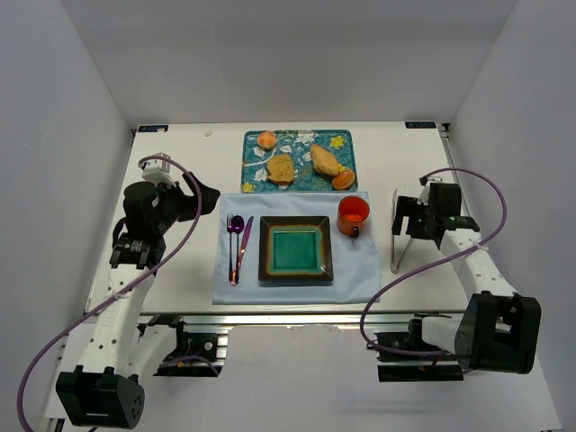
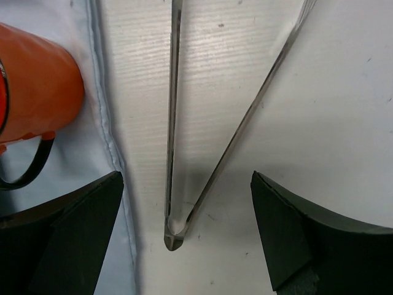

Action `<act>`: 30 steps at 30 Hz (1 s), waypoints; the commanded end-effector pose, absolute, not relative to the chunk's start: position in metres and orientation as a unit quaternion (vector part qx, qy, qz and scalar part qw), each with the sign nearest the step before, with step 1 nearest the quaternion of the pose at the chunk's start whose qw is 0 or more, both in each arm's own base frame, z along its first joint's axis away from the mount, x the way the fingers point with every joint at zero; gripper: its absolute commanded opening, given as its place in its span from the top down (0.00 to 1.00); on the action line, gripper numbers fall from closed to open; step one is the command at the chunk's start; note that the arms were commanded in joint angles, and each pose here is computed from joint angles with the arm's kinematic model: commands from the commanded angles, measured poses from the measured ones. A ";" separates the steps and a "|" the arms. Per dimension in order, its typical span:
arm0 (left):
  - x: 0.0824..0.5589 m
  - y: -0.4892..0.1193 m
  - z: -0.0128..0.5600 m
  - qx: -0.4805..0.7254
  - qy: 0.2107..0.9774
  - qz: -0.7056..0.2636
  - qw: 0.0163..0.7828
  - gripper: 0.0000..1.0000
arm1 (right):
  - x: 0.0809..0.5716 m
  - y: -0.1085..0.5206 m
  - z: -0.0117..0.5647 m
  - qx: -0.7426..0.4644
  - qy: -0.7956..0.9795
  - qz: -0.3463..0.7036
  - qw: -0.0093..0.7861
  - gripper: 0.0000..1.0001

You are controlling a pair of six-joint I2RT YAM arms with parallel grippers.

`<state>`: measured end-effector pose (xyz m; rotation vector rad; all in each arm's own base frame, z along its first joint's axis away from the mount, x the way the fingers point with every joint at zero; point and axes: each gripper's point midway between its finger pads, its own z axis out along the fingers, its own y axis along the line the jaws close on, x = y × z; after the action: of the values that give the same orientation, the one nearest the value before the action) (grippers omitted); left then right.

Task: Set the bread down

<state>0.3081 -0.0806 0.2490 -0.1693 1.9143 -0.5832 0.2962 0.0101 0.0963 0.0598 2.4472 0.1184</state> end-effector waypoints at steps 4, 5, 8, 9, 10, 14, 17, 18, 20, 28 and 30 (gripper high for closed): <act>0.309 -0.084 0.254 -0.069 0.799 -0.255 0.541 0.05 | 0.288 0.010 0.072 0.105 0.941 0.052 0.317 0.11; 0.310 -0.084 0.254 -0.069 0.799 -0.256 0.540 0.05 | 0.286 0.009 0.068 0.109 0.942 0.051 0.313 0.11; 0.310 -0.084 0.254 -0.070 0.799 -0.257 0.539 0.05 | 0.280 0.010 0.056 0.112 0.945 0.052 0.301 0.11; 0.311 -0.084 0.253 -0.072 0.800 -0.257 0.537 0.05 | 0.279 0.010 0.053 0.114 0.946 0.051 0.299 0.11; 0.311 -0.084 0.254 -0.073 0.800 -0.258 0.538 0.05 | 0.277 0.009 0.048 0.116 0.947 0.049 0.295 0.11; 0.310 -0.085 0.253 -0.075 0.800 -0.261 0.536 0.05 | 0.281 0.004 0.040 0.124 0.945 0.035 0.300 0.11; 0.309 -0.085 0.252 -0.078 0.799 -0.262 0.536 0.05 | 0.289 0.003 0.034 0.131 0.942 0.034 0.308 0.11; 0.308 -0.085 0.252 -0.079 0.799 -0.263 0.535 0.05 | 0.293 0.002 0.032 0.133 0.940 0.033 0.314 0.11; 0.307 -0.085 0.252 -0.081 0.798 -0.263 0.536 0.05 | 0.297 0.000 0.030 0.137 0.938 0.030 0.317 0.11; 0.303 -0.082 0.253 -0.089 0.798 -0.258 0.538 0.05 | 0.307 -0.007 0.017 0.149 0.937 0.011 0.316 0.18; 0.301 -0.080 0.255 -0.090 0.796 -0.256 0.541 0.05 | 0.308 -0.007 0.016 0.151 0.937 0.011 0.315 0.24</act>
<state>0.3058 -0.0825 0.2516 -0.2070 1.9090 -0.6152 0.3033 -0.0036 0.0194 0.3579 2.4795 0.0462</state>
